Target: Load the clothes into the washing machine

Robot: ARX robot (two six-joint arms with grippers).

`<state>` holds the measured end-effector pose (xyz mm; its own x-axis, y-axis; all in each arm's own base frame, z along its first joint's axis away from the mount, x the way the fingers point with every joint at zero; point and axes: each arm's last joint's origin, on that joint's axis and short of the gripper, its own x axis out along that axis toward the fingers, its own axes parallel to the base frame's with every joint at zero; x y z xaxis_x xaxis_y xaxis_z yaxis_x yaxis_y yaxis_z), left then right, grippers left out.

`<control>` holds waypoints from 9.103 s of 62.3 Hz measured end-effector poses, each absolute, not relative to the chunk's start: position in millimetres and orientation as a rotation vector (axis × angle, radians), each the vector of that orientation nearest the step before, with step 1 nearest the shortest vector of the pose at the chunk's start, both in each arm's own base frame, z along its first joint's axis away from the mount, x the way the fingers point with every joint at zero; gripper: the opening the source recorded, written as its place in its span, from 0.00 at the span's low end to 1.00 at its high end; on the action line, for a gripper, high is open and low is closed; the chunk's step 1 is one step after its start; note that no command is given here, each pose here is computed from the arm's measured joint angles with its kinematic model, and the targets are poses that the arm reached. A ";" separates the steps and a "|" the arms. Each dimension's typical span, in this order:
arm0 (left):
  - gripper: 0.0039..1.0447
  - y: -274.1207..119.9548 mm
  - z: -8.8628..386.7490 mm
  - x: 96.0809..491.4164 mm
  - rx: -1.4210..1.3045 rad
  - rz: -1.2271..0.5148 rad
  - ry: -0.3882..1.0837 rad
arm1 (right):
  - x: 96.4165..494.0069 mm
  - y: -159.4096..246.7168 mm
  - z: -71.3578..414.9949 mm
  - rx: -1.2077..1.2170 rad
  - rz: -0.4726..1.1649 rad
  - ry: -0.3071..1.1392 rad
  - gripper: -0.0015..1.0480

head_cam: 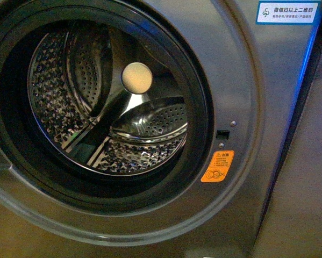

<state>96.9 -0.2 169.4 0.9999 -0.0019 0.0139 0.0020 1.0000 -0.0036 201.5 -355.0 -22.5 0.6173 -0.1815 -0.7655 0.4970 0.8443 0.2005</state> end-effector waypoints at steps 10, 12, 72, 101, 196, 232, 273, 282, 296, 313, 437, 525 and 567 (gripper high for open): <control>0.94 -0.2 169.4 96.9 -0.003 -0.002 -0.014 | 207.9 -363.6 -46.8 0.431 -0.433 0.866 0.93; 0.94 -0.2 169.4 96.9 -0.003 -0.002 -0.014 | 208.3 -366.4 -50.8 0.432 -0.446 0.876 0.93; 0.94 -0.2 169.4 96.8 -0.004 -0.002 -0.014 | 176.8 -368.7 -165.9 0.600 -0.563 0.965 0.93; 0.94 -0.2 169.4 96.8 -0.004 -0.002 -0.014 | 166.4 -373.3 -181.7 0.623 -0.583 0.968 0.93; 0.94 -0.2 169.4 96.8 -0.004 -0.002 -0.014 | 157.2 -374.5 -157.0 0.620 -0.635 0.881 0.17; 0.94 -0.2 169.4 96.8 -0.004 -0.002 -0.014 | 158.6 -401.9 24.8 0.575 -0.598 0.447 0.13; 0.94 -0.2 169.4 96.8 -0.004 -0.002 -0.014 | 160.2 -312.5 357.8 0.226 -0.206 -0.162 0.13; 0.94 -0.2 169.4 96.8 -0.004 -0.002 -0.014 | 172.1 -268.2 413.3 0.164 -0.075 -0.242 0.13; 0.94 -0.2 169.4 96.8 -0.004 -0.002 -0.014 | 198.5 -186.9 485.6 0.144 0.121 -0.331 0.13; 0.94 -0.2 169.4 96.8 -0.004 -0.002 -0.014 | 224.7 -59.5 537.6 0.121 0.318 -0.371 0.13; 0.94 11.9 312.5 112.7 -0.016 -0.337 -0.375 | 220.3 175.0 554.3 -0.016 0.691 -0.406 0.13; 0.94 -120.5 456.3 204.6 -0.246 -0.712 -0.340 | 220.4 174.9 554.3 -0.016 0.687 -0.406 0.13; 0.73 -140.7 470.3 240.1 -0.394 -0.453 -0.410 | 220.9 174.3 554.3 -0.016 0.682 -0.405 0.13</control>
